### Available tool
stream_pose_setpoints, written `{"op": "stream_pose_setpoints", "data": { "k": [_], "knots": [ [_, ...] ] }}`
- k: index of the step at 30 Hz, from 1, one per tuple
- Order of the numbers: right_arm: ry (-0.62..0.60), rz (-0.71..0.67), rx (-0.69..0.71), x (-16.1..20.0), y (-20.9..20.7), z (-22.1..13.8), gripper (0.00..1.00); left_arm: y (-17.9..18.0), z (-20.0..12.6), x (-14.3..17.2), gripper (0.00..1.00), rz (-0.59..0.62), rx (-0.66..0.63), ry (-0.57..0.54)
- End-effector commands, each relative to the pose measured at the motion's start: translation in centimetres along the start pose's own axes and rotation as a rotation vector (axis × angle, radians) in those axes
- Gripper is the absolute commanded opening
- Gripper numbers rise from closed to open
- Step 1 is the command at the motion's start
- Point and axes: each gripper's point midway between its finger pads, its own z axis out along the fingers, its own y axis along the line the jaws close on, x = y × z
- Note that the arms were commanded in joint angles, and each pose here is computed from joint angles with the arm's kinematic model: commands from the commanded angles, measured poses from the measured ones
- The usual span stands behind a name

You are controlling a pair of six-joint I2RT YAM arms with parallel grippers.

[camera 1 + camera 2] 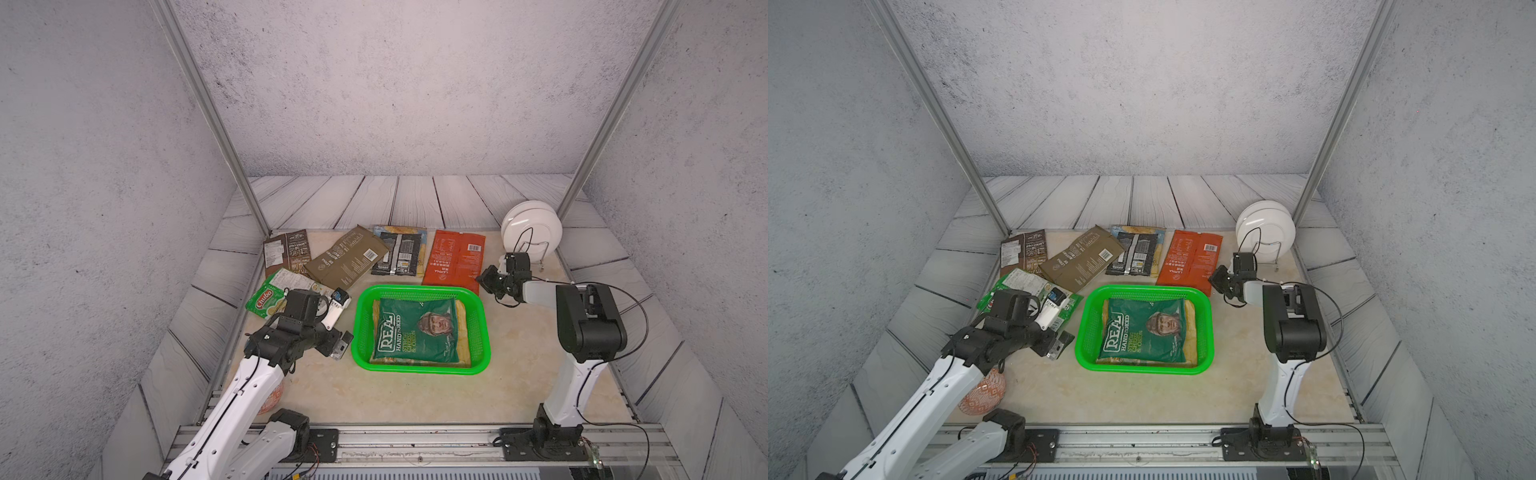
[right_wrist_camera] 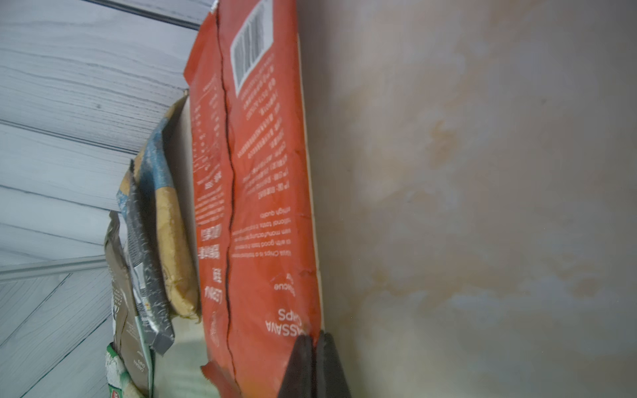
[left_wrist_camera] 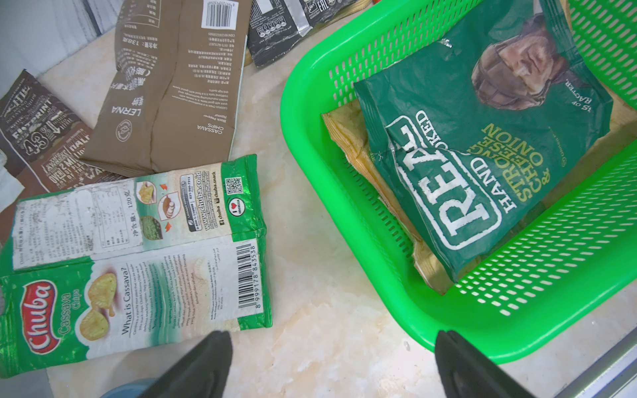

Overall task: Put the potato chips into the basket
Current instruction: Pick up the potato chip from the center of the board.

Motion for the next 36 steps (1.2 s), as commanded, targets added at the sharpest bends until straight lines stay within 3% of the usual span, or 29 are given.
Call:
{"op": "stream_pose_setpoints", "data": {
  "k": [1, 20, 31, 36],
  "knots": [
    [-0.079, -0.118, -0.05, -1.7, 4.0, -4.3, 0.0, -0.1, 0.2, 0.6, 0.98, -0.005, 0.007, 0.013],
    [-0.193, -0.297, -0.317, -4.4, 16.0, -15.9, 0.0, -0.3, 0.2, 0.6, 0.98, -0.004, 0.015, 0.01],
    [-0.218, -0.374, -0.434, -2.7, 20.2, -22.4, 0.0, 0.0, 0.2, 0.3, 0.98, 0.008, 0.008, 0.012],
    [-0.221, -0.397, -0.494, -0.7, 22.2, -25.4, 0.0, -0.4, -1.3, -1.5, 0.98, 0.05, 0.041, -0.001]
  ]
}}
